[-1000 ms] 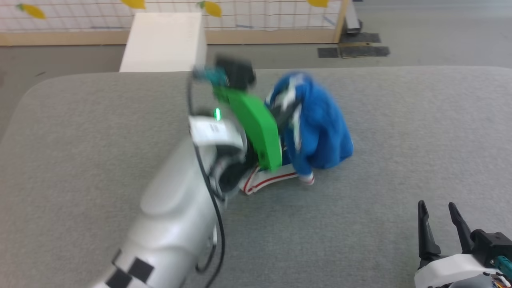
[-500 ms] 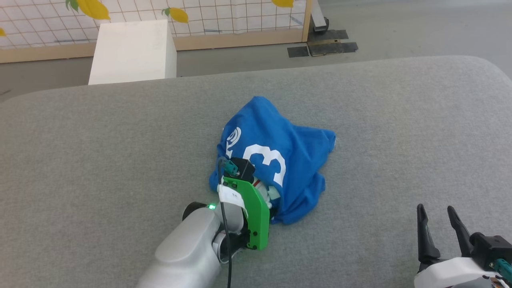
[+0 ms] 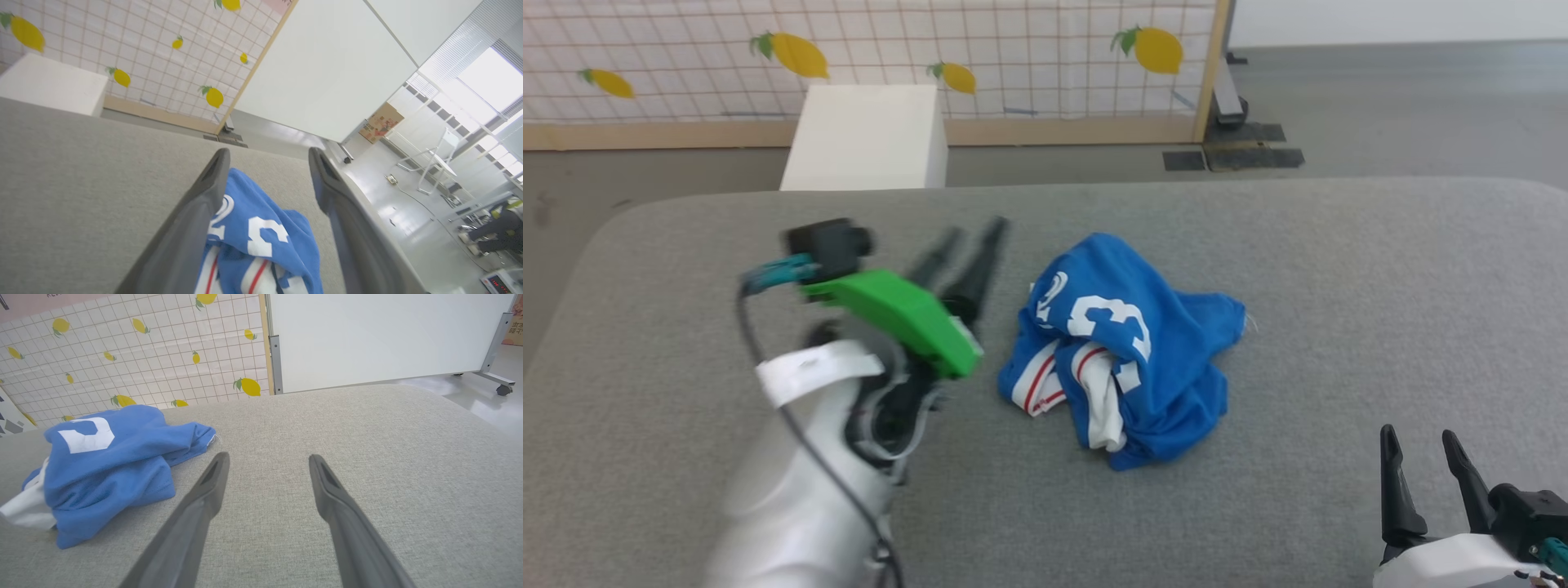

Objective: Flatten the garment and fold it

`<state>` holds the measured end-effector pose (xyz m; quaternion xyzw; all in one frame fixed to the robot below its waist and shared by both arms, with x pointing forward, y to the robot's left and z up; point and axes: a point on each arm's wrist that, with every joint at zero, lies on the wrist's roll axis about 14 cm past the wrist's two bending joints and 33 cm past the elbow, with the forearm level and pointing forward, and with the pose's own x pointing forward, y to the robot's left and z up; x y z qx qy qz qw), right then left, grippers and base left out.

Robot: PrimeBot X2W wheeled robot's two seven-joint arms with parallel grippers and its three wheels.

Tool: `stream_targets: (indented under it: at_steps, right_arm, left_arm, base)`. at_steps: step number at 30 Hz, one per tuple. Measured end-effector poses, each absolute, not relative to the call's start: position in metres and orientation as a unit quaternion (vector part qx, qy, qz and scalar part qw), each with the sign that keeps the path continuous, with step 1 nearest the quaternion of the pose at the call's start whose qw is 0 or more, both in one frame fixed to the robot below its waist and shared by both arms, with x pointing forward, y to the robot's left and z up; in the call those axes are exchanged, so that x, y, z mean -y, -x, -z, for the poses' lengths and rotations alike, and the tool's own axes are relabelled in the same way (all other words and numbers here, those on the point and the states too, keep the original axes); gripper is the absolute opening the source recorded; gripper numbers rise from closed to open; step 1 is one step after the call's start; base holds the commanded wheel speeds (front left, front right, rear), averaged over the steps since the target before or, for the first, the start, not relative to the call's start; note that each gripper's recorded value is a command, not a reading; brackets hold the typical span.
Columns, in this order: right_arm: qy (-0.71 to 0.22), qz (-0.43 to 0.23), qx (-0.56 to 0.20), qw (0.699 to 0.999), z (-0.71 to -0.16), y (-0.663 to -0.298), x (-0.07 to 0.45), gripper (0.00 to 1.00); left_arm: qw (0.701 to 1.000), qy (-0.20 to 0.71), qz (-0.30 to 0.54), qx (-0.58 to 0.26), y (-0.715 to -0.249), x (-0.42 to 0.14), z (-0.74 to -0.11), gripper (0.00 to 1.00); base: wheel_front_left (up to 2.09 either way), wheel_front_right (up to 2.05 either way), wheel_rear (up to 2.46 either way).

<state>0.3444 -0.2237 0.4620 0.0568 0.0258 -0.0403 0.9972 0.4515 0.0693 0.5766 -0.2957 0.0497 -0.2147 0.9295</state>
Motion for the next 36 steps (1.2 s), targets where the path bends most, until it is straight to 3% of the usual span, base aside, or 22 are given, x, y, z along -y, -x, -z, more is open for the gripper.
stream_targets:
  at_steps: [5, 10, 20, 28, 36]
  right_arm:
    - [-0.058, 0.031, -0.014, 0.998, -0.469, -0.349, 0.218, 1.0]
    - [-0.058, 0.022, -0.008, 0.998, -0.474, -0.353, 0.213, 1.0]
    - [-0.058, 0.013, -0.015, 0.998, -0.469, -0.356, 0.207, 1.0]
    - [-0.062, 0.006, -0.041, 0.997, -0.458, -0.361, 0.201, 1.0]
    - [-0.045, -0.032, -0.098, 0.994, -0.47, -0.42, 0.176, 1.0]
  left_arm:
    - [0.969, 0.203, 0.124, 0.07, -0.444, -0.138, -0.601, 1.0]
    - [0.988, 0.091, 0.05, 0.117, -0.422, -0.187, -0.596, 1.0]
    - [0.997, 0.062, -0.004, 0.052, -0.38, -0.209, -0.534, 1.0]
    - [0.996, 0.071, -0.012, 0.059, -0.372, -0.204, -0.534, 1.0]
    - [0.995, 0.075, -0.011, 0.063, -0.378, -0.201, -0.534, 1.0]
  base:
    - [0.0, 0.0, 0.0]
    - [0.0, 0.0, 0.0]
    - [0.0, 0.0, 0.0]
    - [0.0, 0.0, 0.0]
    - [0.0, 0.0, 0.0]
